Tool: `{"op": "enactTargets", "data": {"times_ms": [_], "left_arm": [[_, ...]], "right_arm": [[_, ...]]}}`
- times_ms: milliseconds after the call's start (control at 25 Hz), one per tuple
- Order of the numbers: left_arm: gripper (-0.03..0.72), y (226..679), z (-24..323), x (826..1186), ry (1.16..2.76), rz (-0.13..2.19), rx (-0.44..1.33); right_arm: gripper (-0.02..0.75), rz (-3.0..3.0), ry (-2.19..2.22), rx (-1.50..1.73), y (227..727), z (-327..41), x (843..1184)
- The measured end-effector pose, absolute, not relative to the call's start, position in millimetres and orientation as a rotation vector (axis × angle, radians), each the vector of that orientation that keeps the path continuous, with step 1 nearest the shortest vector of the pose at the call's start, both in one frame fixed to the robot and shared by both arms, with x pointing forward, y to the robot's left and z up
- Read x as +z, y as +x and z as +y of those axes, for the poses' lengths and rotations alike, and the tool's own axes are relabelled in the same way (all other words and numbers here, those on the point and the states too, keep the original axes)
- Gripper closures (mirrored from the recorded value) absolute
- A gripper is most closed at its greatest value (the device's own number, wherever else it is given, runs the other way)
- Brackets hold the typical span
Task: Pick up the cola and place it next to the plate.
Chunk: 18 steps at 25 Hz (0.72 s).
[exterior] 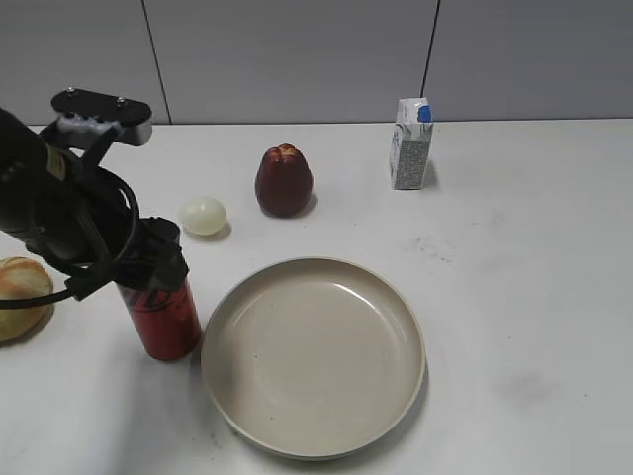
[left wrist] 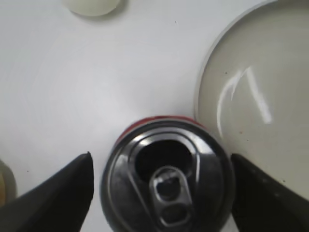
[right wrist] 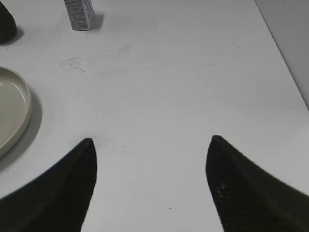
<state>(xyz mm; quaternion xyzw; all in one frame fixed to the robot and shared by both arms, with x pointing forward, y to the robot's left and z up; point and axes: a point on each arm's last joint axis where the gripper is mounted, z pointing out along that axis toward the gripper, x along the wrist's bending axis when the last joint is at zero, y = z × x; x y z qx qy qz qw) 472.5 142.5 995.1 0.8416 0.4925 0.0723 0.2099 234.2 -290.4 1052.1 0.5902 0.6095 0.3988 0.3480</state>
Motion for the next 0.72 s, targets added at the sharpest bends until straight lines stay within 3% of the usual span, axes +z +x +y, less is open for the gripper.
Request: {"op": "enactTargets", "data": {"times_ms": [440,720], "left_arm": [[0.023,453.4,156.8,1110.0,2.238,1.257,0.300],[0.038,437.4,237.3,1136.0,2.140,1.525,0.510]], "right_arm": [[0.202,1.581,1.529,1.033,234.2,-290.4,1052.1],[0.202,1.581,1.530,1.034,234.2,-290.4,1052.1]]}}
